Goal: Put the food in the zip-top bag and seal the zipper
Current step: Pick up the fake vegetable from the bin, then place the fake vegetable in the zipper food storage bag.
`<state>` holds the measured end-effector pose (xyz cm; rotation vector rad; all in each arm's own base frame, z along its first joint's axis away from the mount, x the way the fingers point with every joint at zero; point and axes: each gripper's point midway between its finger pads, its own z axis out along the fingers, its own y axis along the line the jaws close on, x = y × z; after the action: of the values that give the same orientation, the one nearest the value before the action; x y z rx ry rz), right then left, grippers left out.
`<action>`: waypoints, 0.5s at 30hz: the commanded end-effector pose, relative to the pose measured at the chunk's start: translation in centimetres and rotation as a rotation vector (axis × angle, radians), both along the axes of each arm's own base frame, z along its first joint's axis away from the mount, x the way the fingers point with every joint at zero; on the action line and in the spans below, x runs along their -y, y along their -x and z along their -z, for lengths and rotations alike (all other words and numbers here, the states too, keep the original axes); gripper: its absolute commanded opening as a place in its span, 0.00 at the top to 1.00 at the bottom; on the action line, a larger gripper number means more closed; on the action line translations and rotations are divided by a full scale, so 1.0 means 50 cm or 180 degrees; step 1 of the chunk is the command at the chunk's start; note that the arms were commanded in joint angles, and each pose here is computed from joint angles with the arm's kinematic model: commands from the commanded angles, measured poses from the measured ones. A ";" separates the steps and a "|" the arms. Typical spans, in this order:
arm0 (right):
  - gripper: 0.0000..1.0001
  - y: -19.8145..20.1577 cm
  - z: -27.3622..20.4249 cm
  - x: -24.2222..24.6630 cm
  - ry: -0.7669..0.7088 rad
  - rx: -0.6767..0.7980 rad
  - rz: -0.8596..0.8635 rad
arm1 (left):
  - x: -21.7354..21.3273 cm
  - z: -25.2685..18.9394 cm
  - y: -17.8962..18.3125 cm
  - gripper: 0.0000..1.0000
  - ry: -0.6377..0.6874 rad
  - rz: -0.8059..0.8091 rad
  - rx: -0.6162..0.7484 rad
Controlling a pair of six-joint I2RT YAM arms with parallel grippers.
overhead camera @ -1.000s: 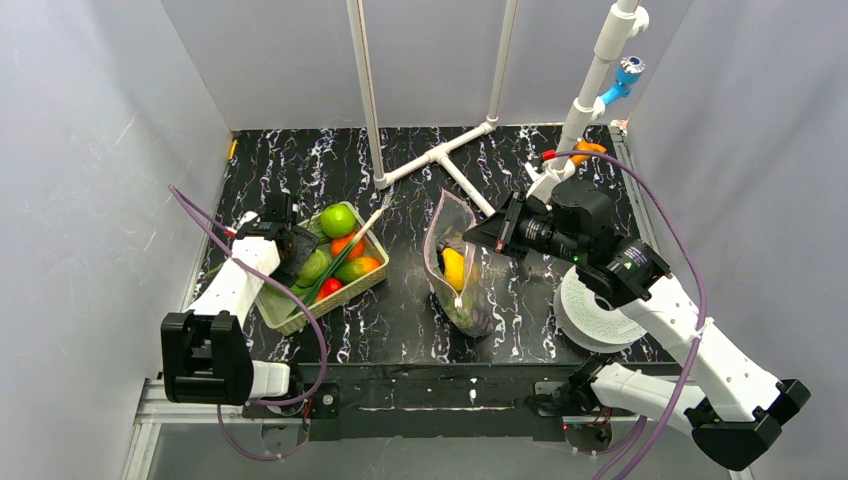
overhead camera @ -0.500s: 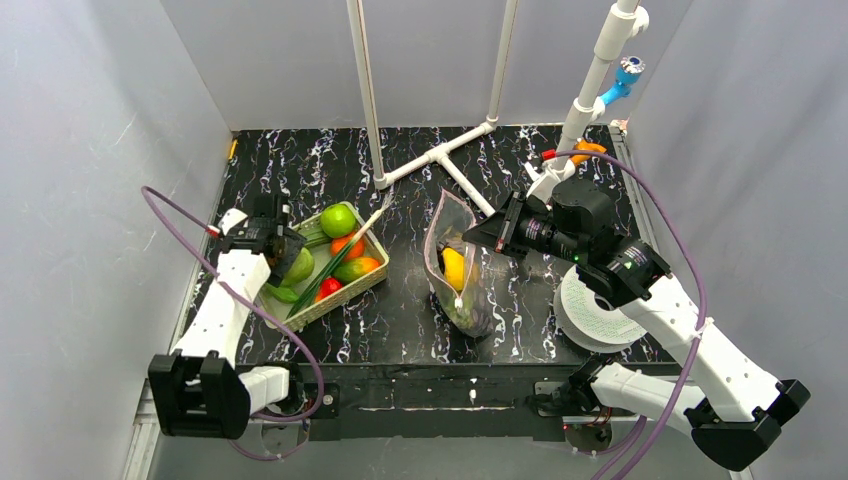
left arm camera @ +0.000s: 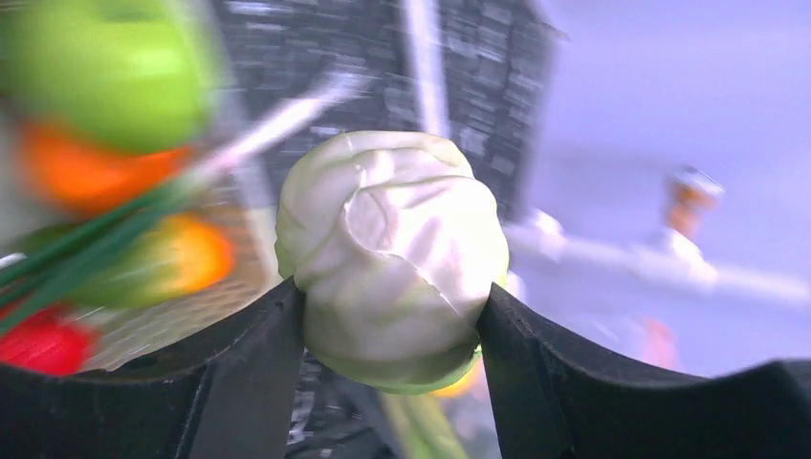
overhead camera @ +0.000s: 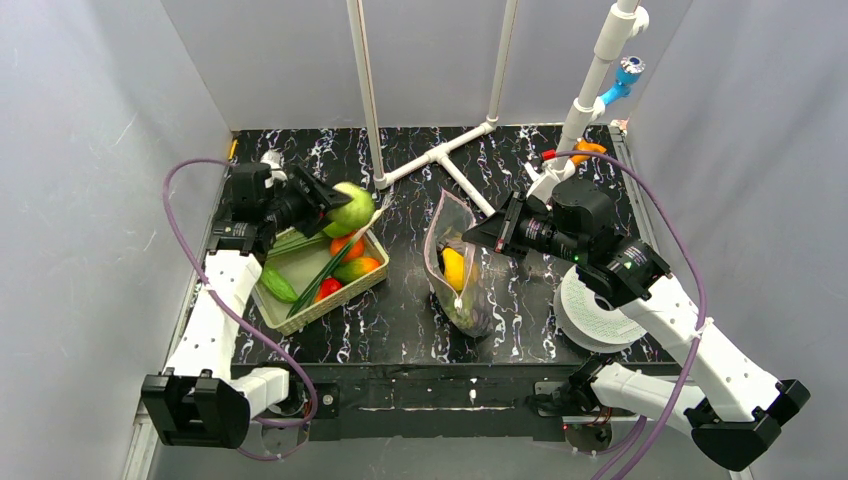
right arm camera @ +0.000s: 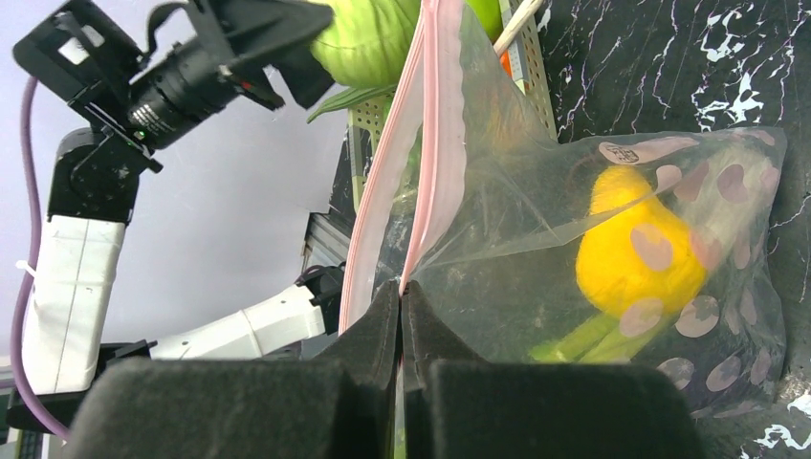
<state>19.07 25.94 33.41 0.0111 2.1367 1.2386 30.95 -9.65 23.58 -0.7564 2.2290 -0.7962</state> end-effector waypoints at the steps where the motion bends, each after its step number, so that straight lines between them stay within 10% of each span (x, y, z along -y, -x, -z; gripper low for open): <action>1: 0.99 -0.003 -0.036 -0.002 -0.0159 0.0183 -0.0016 | 0.173 -0.245 0.056 0.44 0.1350 0.1786 0.1405; 8: 0.99 -0.003 -0.040 -0.003 -0.0169 0.0195 -0.0032 | 0.252 -0.406 0.175 0.42 0.1720 0.2828 0.2399; 15: 0.99 -0.001 -0.050 -0.002 -0.0195 0.0222 -0.0032 | 0.352 -0.346 0.250 0.43 0.1232 0.3384 0.2375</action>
<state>19.02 25.97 33.43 0.0090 2.1373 1.2421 21.42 -26.06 40.87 0.4038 1.6979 -1.7852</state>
